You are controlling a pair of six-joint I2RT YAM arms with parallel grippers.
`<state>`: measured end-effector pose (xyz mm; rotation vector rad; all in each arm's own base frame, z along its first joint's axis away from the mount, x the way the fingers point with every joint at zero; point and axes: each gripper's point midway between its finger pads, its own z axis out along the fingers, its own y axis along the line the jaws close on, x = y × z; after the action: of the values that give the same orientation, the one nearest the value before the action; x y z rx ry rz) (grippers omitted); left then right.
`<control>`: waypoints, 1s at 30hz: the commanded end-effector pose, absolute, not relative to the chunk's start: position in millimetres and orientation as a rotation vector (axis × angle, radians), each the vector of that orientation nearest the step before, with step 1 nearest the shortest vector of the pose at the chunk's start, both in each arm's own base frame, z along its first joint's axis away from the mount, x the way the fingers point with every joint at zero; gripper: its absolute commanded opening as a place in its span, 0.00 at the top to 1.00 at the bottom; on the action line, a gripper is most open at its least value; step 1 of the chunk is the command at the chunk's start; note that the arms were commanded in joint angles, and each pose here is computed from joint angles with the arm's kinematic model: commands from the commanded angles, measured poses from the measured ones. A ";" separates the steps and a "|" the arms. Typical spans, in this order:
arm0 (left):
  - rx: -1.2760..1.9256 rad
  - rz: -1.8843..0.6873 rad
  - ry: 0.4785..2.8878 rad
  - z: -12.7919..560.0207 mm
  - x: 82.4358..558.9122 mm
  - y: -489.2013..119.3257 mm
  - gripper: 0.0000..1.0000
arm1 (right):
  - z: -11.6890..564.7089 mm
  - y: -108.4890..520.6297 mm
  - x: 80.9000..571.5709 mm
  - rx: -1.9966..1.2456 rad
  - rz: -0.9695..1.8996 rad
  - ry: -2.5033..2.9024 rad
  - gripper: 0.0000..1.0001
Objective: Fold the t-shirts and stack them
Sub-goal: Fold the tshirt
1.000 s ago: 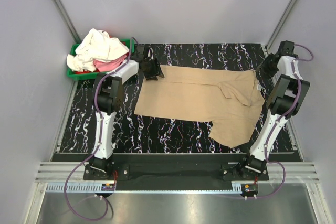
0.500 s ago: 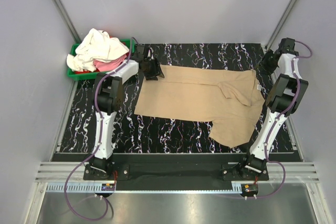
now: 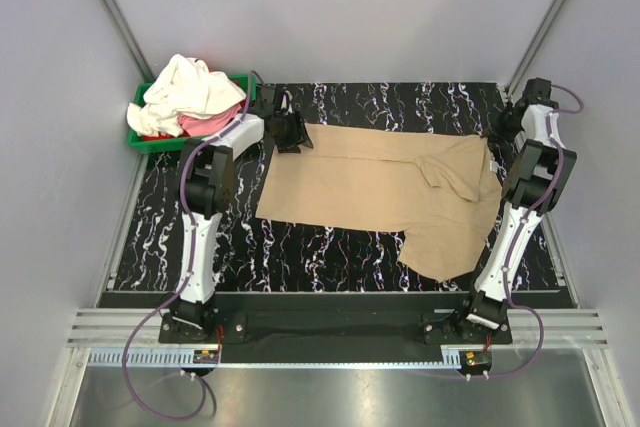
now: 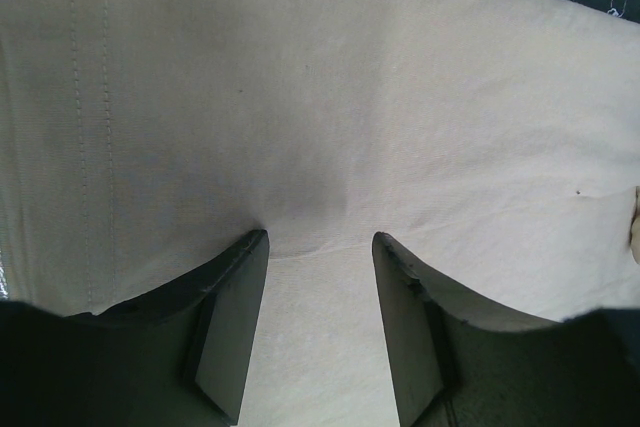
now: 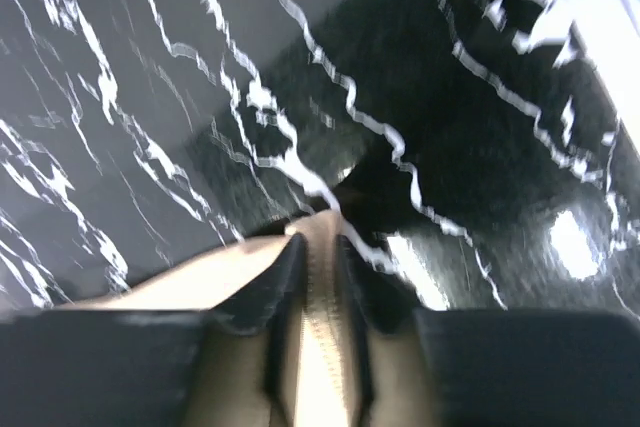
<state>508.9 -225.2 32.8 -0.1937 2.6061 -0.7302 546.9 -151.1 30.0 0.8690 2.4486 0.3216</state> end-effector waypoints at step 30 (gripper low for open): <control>-0.079 -1.073 2.354 208.0 491.0 -242.8 0.42 | 165.0 -164.3 495.9 0.982 0.160 2.124 0.57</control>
<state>509.9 -235.8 101.8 -0.2184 2.5430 -0.9554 516.1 -176.4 133.0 1.1089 2.0999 0.3201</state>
